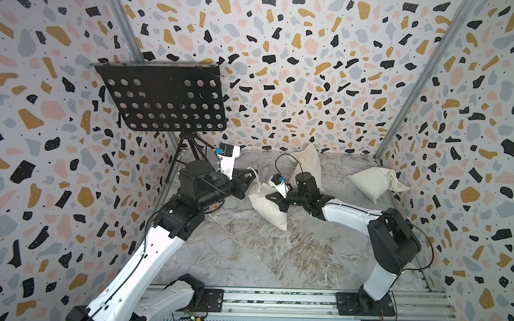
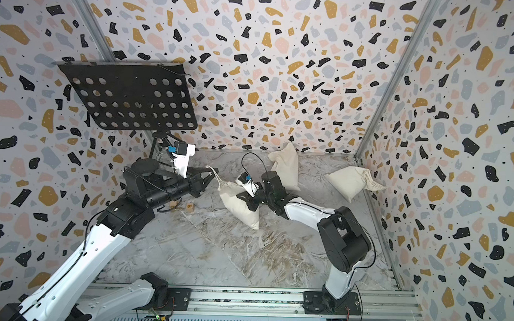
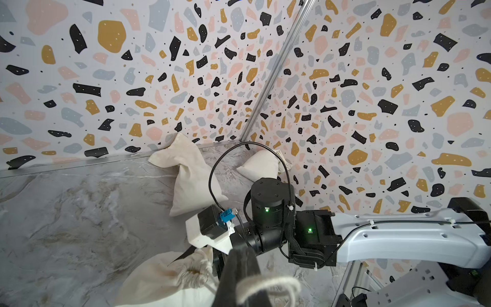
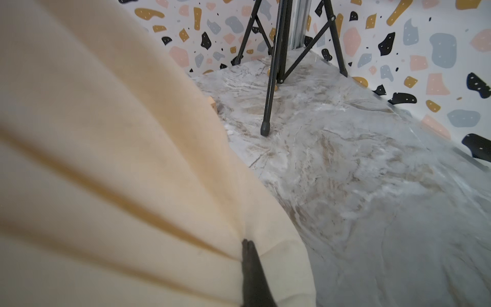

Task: Close the soil bag
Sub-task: Frap the soil bag at the center of the board, then place the soil bag at the center of the board.

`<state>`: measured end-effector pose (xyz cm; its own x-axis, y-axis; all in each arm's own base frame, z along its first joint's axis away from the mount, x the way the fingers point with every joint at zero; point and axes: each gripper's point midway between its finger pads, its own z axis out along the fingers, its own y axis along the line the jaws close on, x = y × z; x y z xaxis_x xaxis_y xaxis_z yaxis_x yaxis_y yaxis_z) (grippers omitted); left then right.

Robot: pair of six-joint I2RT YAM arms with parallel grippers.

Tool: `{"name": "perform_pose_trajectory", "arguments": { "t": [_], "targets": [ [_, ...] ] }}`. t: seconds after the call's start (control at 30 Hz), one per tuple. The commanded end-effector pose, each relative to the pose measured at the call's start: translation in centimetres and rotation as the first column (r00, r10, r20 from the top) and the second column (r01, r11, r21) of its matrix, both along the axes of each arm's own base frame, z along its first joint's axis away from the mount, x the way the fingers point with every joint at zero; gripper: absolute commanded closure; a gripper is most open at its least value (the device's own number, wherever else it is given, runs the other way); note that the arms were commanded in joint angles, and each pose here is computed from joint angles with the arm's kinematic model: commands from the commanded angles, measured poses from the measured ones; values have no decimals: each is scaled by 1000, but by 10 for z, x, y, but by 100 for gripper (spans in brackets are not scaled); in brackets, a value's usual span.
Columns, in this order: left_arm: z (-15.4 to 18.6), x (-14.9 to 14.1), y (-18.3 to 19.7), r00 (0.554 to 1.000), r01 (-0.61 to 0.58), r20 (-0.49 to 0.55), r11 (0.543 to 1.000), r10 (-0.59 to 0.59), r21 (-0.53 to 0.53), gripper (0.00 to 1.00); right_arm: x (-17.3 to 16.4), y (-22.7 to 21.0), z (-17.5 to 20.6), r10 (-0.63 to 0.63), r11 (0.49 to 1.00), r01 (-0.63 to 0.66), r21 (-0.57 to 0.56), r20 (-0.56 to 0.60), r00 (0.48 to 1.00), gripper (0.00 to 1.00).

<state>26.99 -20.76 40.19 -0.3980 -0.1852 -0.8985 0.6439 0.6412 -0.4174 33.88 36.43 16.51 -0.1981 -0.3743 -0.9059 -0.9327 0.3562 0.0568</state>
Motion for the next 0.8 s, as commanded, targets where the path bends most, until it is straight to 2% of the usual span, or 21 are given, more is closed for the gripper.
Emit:
{"name": "perform_pose_trajectory", "arguments": {
  "t": [0.0,0.07,0.13,0.27,0.37,0.43,0.5,0.6,0.67,0.77],
  "targets": [
    [101,-37,17,928,41,371,980,34,-193,100,16,-56,-37,-215,961,197,-195,-76,974,100],
    [77,-30,17,938,16,342,983,49,-184,93,17,-66,-20,-240,953,226,-200,-47,970,100],
    [57,-27,14,945,26,325,984,33,-177,82,14,-77,-6,-260,945,248,-216,-32,965,100],
    [8,-11,4,965,24,261,992,10,-127,50,17,-111,29,-368,897,368,-245,47,929,100],
    [-21,1,7,973,-34,226,996,51,-77,27,27,-150,55,-492,822,509,-255,130,861,100],
    [-37,6,12,972,-78,217,996,85,-43,15,35,-183,71,-580,752,609,-252,184,793,100],
    [-53,11,17,973,-120,200,993,118,-6,9,45,-214,85,-652,682,690,-241,226,723,100],
    [-83,21,25,972,-184,157,981,174,54,4,63,-262,101,-757,559,802,-210,267,597,100],
    [-102,27,30,970,-222,126,970,209,98,3,77,-301,103,-829,438,875,-204,284,481,100],
    [-123,34,35,965,-255,95,954,243,156,2,96,-350,87,-895,290,927,-236,275,350,100]
  ]
}}
